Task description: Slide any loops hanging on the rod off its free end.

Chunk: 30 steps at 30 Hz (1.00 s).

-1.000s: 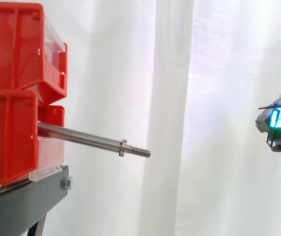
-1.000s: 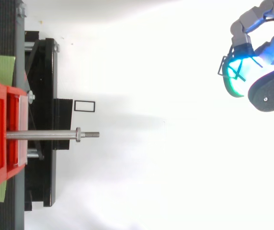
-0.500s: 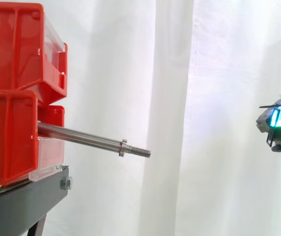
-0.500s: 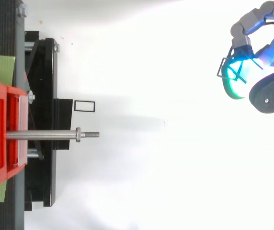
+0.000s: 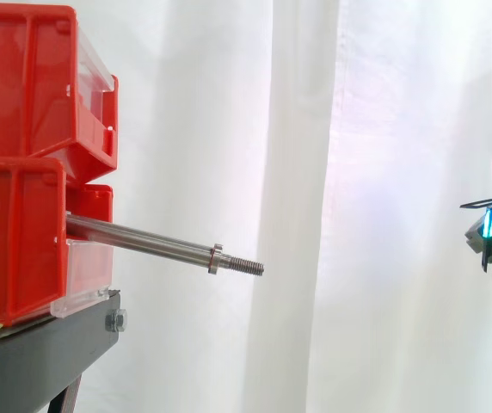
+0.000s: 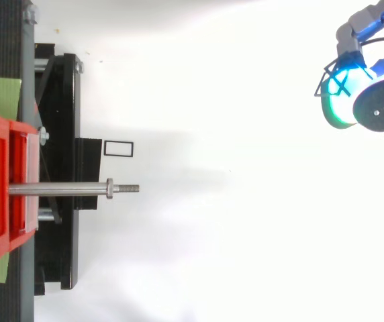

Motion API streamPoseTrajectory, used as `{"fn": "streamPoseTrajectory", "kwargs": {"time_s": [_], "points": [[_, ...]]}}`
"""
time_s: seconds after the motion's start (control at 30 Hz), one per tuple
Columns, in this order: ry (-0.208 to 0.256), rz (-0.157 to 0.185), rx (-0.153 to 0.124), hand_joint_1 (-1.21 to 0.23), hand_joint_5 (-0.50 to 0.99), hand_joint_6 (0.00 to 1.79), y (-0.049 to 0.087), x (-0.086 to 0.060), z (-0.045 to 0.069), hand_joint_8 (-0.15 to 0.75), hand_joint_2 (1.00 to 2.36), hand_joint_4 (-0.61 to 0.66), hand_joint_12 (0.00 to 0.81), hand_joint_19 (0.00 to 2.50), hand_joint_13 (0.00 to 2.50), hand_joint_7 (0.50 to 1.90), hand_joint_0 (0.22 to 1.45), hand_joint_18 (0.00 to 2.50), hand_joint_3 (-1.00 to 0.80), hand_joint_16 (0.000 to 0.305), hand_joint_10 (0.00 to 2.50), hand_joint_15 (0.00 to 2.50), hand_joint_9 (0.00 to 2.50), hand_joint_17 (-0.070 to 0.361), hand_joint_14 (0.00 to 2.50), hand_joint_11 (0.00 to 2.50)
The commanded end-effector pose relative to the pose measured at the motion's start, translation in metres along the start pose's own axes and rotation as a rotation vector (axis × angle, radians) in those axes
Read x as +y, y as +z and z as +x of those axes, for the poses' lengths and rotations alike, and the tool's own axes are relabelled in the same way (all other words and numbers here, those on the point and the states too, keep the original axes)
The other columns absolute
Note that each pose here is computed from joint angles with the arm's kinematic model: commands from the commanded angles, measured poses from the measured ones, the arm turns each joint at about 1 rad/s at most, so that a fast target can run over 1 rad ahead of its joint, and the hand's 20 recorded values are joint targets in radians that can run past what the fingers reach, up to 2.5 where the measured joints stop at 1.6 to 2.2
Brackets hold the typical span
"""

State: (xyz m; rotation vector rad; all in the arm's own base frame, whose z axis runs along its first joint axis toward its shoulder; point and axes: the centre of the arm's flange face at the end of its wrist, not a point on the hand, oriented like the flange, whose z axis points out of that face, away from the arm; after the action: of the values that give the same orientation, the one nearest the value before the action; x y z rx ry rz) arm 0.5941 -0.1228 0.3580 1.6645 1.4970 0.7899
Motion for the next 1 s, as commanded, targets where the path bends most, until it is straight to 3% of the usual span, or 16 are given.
{"fn": "streamPoseTrajectory", "kwargs": {"time_s": [0.0,0.43,0.83,0.97], "points": [[0.03,0.011,-0.014,-0.65,-0.23,0.79,-0.001,-0.001,0.0,0.279,1.01,0.14,0.257,0.32,0.81,1.27,0.63,0.8,-0.36,0.048,0.01,0.13,0.73,0.107,0.0,0.36],[-0.069,-0.1,-0.011,-0.69,-0.23,0.79,0.01,0.011,0.003,0.27,1.01,0.11,0.257,0.33,0.82,1.25,0.63,0.81,-0.37,0.047,0.01,0.15,0.74,0.107,0.01,0.4],[-0.154,-0.117,-0.011,-0.74,-0.23,0.79,0.011,0.012,0.004,0.266,1.01,0.11,0.251,0.32,0.83,1.24,0.65,0.81,-0.4,0.047,0.01,0.15,0.75,0.106,0.01,0.41],[-0.204,-0.126,-0.013,-0.75,-0.23,0.79,0.012,0.013,0.005,0.262,1.01,0.1,0.252,0.32,0.83,1.24,0.65,0.82,-0.4,0.047,0.01,0.15,0.76,0.105,0.01,0.42]]}}
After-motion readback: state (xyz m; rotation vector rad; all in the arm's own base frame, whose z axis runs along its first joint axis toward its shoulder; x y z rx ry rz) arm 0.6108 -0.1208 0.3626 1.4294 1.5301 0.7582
